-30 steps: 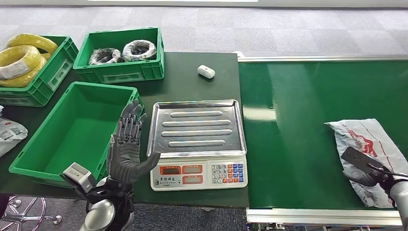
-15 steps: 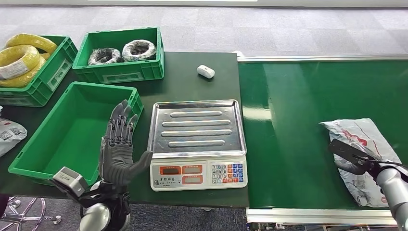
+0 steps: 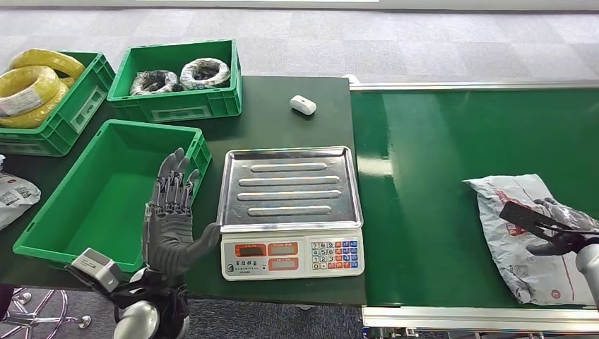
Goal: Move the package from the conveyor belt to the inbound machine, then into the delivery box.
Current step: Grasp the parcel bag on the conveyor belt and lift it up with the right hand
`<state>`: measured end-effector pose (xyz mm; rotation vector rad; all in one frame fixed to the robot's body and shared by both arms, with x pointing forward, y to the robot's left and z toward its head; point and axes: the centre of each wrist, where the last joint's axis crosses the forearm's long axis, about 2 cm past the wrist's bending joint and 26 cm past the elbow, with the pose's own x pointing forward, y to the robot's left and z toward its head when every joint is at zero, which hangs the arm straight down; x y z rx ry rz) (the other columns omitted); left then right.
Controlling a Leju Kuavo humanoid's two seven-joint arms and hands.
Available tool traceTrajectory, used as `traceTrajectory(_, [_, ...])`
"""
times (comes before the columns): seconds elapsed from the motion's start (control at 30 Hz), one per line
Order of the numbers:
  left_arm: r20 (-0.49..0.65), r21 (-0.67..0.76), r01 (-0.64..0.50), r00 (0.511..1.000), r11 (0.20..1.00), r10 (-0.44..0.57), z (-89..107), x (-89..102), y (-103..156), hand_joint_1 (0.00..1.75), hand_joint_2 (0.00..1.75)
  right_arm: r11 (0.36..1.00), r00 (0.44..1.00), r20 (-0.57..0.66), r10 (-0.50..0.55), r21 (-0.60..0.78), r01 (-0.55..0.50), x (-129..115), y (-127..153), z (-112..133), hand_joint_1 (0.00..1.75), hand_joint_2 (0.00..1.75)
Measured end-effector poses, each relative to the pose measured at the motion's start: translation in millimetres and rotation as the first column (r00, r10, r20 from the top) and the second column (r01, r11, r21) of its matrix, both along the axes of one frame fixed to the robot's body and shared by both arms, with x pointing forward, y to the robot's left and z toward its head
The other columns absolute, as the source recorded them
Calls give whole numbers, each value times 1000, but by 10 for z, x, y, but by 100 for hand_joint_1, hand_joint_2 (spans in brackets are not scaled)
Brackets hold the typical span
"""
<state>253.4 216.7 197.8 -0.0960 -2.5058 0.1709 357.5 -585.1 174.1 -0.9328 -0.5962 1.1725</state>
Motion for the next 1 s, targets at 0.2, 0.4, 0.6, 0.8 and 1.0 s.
traceTrajectory(0.2, [8, 3, 32, 999, 999, -32, 15, 24, 8, 0, 175, 992, 991, -128, -25, 118, 40, -396, -240, -258, 0, 175])
traceTrajectory(0.4, [6, 15, 32, 999, 999, -32, 20, 36, 30, 0, 175, 969, 986, -168, 7, 246, 35, -625, -334, -404, 0, 175])
traceTrajectory(0.6, [6, 19, 17, 1000, 1000, -17, 16, 42, 64, 0, 175, 941, 987, -152, 59, 339, -4, -680, -291, -481, 86, 175])
traceTrajectory(0.8, [-3, 15, -11, 1000, 1000, 11, -19, 11, 95, 0, 175, 908, 981, -108, 159, 407, -102, -535, -84, -505, 175, 175])
traceTrajectory(1.0, [-12, 8, -39, 999, 999, 39, -71, -81, 118, 0, 175, 866, 964, -48, 260, 454, -211, -325, 228, -528, 175, 175])
